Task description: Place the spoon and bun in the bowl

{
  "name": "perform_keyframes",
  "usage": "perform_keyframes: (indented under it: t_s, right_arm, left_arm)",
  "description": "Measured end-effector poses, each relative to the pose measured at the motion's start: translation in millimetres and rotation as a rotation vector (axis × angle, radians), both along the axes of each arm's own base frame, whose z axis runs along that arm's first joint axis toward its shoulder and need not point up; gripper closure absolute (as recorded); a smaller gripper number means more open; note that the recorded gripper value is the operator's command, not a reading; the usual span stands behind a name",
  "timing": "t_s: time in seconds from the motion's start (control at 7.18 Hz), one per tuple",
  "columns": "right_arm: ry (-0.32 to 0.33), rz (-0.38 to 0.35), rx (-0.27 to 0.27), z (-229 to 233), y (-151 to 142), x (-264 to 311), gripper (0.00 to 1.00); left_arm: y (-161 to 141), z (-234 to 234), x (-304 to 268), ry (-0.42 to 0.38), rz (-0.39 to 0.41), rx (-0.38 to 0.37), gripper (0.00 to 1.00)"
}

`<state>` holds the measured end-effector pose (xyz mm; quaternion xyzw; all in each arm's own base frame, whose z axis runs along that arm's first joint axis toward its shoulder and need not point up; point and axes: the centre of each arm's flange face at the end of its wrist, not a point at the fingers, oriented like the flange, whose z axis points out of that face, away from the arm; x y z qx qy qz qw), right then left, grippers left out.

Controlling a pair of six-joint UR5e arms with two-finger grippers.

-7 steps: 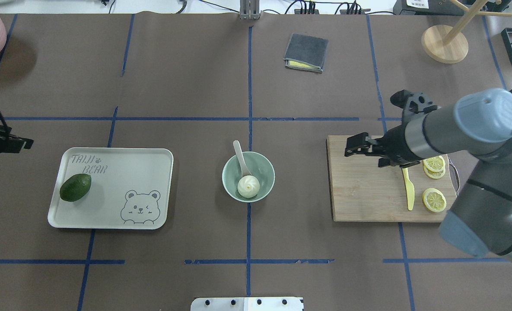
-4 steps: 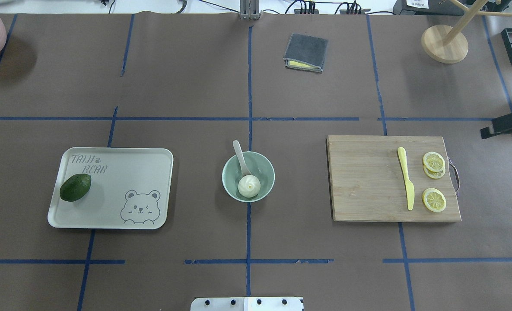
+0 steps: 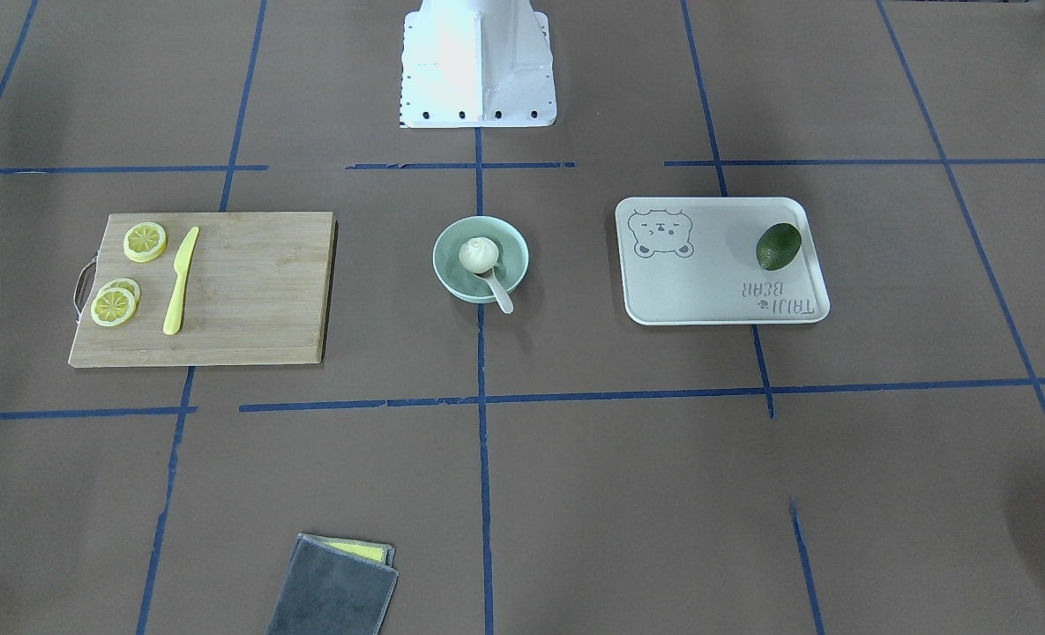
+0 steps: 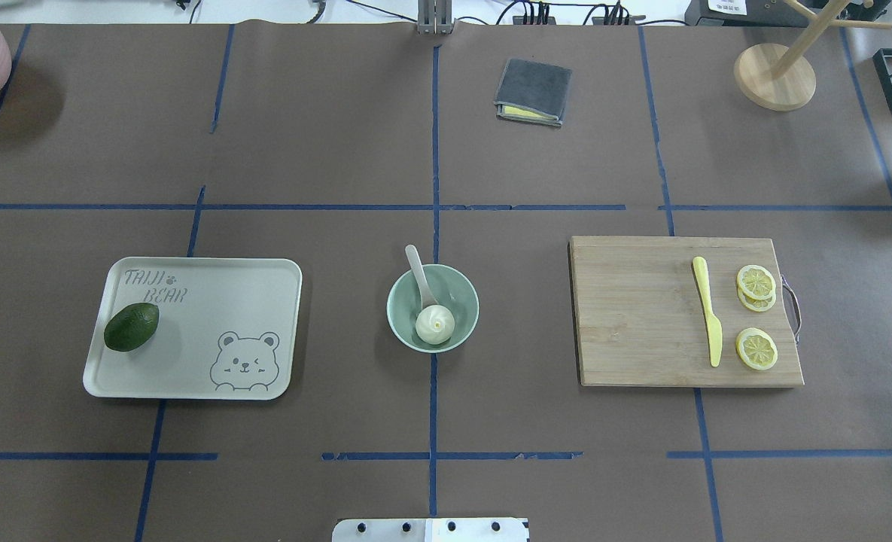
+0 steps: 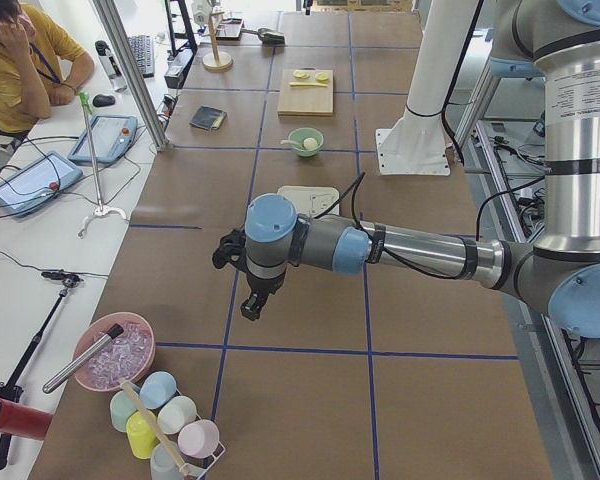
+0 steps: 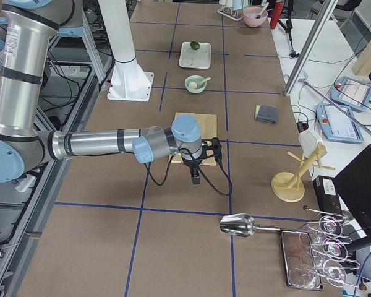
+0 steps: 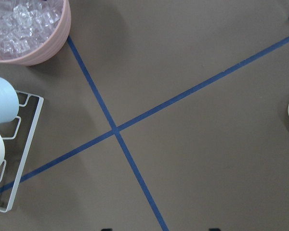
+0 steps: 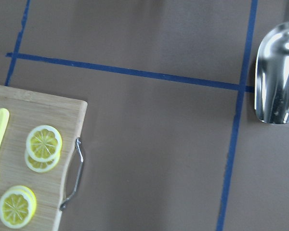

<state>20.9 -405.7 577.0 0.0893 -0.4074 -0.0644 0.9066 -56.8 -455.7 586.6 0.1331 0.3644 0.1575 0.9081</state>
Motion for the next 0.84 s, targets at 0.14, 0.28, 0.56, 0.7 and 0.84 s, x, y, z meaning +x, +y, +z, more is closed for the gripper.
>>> perform_keyframes:
  t_s: [0.14,0.28,0.56,0.7,0.84]
  right_arm:
    - [0.024,-0.040,0.003,6.5,1.3,16.0,0.00]
    - [0.034,-0.063,0.001,6.6,-0.1,23.6,0.00]
    - [0.036,-0.091,-0.023,2.8,-6.0,20.7,0.00]
    - [0.036,-0.103,-0.048,-3.6,-15.2,16.3,0.00]
    - [0.038,-0.108,-0.072,-9.4,-22.7,14.2,0.00]
  left_arm:
    - [0.4,9.4,0.4,0.016,-0.041,-0.065,0.00]
    - [1.7,14.3,1.7,0.043,-0.080,-0.123,0.00]
    - [5.7,16.7,4.3,0.088,-0.103,-0.172,0.00]
    - [7.1,16.1,5.8,0.112,-0.107,-0.187,0.00]
    - [7.9,15.2,6.5,0.127,-0.110,-0.195,0.00]
